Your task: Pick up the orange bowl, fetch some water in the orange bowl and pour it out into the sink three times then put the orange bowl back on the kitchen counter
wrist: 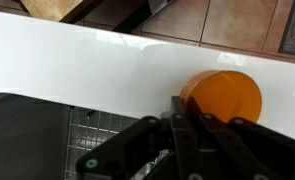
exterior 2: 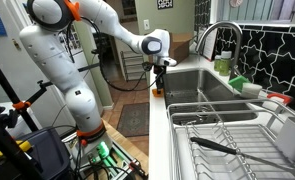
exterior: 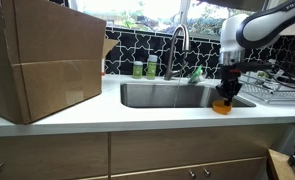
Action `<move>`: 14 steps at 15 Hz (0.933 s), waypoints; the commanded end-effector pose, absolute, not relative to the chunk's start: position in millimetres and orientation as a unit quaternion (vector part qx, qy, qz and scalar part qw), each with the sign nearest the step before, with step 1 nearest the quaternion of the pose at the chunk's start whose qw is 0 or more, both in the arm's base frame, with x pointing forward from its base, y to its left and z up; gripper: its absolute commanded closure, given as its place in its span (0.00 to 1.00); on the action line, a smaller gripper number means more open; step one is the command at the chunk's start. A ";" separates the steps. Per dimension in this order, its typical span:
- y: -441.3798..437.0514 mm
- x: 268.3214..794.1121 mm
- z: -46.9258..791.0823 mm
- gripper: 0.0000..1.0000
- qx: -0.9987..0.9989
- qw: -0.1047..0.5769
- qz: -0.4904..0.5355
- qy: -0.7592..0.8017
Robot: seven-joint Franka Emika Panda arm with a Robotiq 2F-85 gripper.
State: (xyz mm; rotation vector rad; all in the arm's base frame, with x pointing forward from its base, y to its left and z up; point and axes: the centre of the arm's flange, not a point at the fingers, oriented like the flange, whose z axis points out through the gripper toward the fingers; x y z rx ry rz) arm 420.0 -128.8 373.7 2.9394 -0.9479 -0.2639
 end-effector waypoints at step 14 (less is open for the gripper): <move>-124.8 415.2 363.9 0.00 0.954 0.010 -0.077 -0.288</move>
